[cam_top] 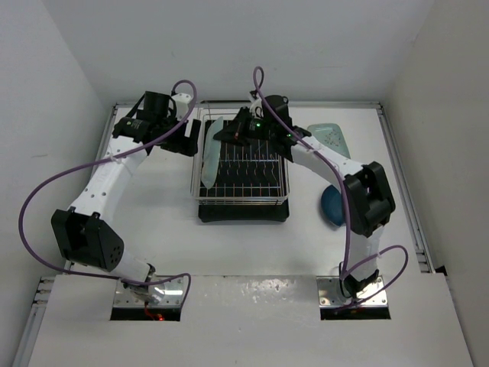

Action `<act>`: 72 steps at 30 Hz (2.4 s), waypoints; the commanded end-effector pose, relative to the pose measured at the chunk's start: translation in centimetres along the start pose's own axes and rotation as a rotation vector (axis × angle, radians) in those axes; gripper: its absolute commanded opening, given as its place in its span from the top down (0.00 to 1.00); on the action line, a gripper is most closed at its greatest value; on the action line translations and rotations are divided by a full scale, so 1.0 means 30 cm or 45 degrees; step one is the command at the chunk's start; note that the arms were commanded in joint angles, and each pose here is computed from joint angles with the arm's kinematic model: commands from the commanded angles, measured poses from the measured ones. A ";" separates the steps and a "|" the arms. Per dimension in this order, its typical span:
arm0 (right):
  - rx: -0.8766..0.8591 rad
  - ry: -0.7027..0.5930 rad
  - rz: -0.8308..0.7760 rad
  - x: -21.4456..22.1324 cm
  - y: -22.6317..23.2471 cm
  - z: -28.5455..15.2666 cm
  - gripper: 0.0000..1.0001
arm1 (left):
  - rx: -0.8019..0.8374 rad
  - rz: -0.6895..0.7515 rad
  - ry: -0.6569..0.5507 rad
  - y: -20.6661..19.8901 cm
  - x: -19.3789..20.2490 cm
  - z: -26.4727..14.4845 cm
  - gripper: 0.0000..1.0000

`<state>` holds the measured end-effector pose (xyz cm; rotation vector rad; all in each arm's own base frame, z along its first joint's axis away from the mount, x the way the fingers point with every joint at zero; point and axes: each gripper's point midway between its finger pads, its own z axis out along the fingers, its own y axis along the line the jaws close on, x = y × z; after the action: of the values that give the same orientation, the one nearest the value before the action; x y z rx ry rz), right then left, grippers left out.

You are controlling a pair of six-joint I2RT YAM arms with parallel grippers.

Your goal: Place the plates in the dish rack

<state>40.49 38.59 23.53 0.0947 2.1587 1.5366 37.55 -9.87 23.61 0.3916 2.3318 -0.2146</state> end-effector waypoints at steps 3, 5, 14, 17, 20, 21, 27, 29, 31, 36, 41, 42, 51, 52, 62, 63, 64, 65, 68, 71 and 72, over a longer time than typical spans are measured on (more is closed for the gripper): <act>-0.241 -0.129 -0.214 -0.118 0.331 -0.109 1.00 | 0.013 0.004 -0.066 0.002 -0.037 -0.015 0.13; -0.236 -0.152 -0.255 -0.123 0.362 -0.129 1.00 | 0.013 0.004 -0.066 0.002 -0.037 -0.015 0.13; -0.170 -0.158 -0.231 -0.121 0.308 -0.124 1.00 | 0.016 -0.004 -0.067 0.008 -0.037 -0.017 0.13; -0.170 -0.164 -0.242 -0.126 0.309 -0.120 1.00 | 0.016 -0.004 -0.067 0.007 -0.031 -0.022 0.13; -0.173 -0.143 -0.247 -0.137 0.290 -0.087 1.00 | 0.016 -0.004 -0.067 0.007 -0.030 -0.022 0.13; -0.174 -0.121 -0.242 -0.135 0.272 -0.070 1.00 | 0.027 -0.004 -0.068 0.002 -0.031 -0.022 0.13; -0.079 -0.029 -0.278 -0.134 0.207 -0.010 1.00 | 0.028 0.006 -0.057 0.003 -0.019 -0.016 0.13; -0.027 -0.014 -0.279 -0.135 0.159 0.010 1.00 | 0.028 0.006 -0.057 0.003 -0.019 -0.016 0.13; 0.040 0.025 -0.249 -0.108 0.104 0.010 1.00 | 0.028 0.006 -0.057 0.003 -0.019 -0.016 0.13; 0.031 -0.015 -0.269 -0.121 0.129 -0.023 1.00 | 0.027 0.008 -0.068 0.002 -0.025 -0.027 0.13; 0.099 -0.047 -0.278 -0.134 0.122 -0.032 1.00 | 0.038 0.010 -0.081 -0.003 -0.033 -0.026 0.13; 0.135 -0.049 -0.263 -0.133 0.092 -0.024 1.00 | 0.038 0.010 -0.081 -0.003 -0.033 -0.026 0.13; 0.249 0.033 -0.183 -0.102 -0.053 0.077 0.92 | 0.038 0.010 -0.081 -0.003 -0.033 -0.026 0.12; 0.260 0.030 -0.188 -0.098 -0.057 0.080 0.90 | 0.037 0.022 -0.081 -0.001 -0.033 -0.026 0.12; 0.204 -0.004 -0.334 -0.086 0.048 0.090 0.59 | 0.038 0.020 -0.070 0.000 -0.027 -0.015 0.12; 0.209 -0.002 -0.337 -0.084 0.048 0.084 0.58 | 0.038 0.020 -0.070 0.000 -0.027 -0.015 0.12; 0.205 -0.002 -0.342 -0.082 0.062 0.074 0.57 | 0.038 0.020 -0.070 0.000 -0.027 -0.015 0.12; 0.214 -0.007 -0.344 -0.085 0.063 0.067 0.55 | 0.038 0.020 -0.070 0.000 -0.027 -0.015 0.12; 0.226 -0.024 -0.389 -0.097 0.098 0.016 0.46 | 0.038 0.020 -0.070 0.000 -0.027 -0.015 0.12; 0.271 -0.066 -0.473 -0.138 0.141 -0.094 0.37 | 0.038 0.032 -0.070 0.001 -0.027 -0.015 0.12; 0.351 -0.083 -0.466 -0.147 0.105 -0.125 0.37 | 0.038 0.032 -0.070 0.001 -0.027 -0.015 0.12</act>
<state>42.26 38.74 21.93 -0.1272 2.3198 1.1132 37.56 -10.16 23.34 0.4207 2.3231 -0.2440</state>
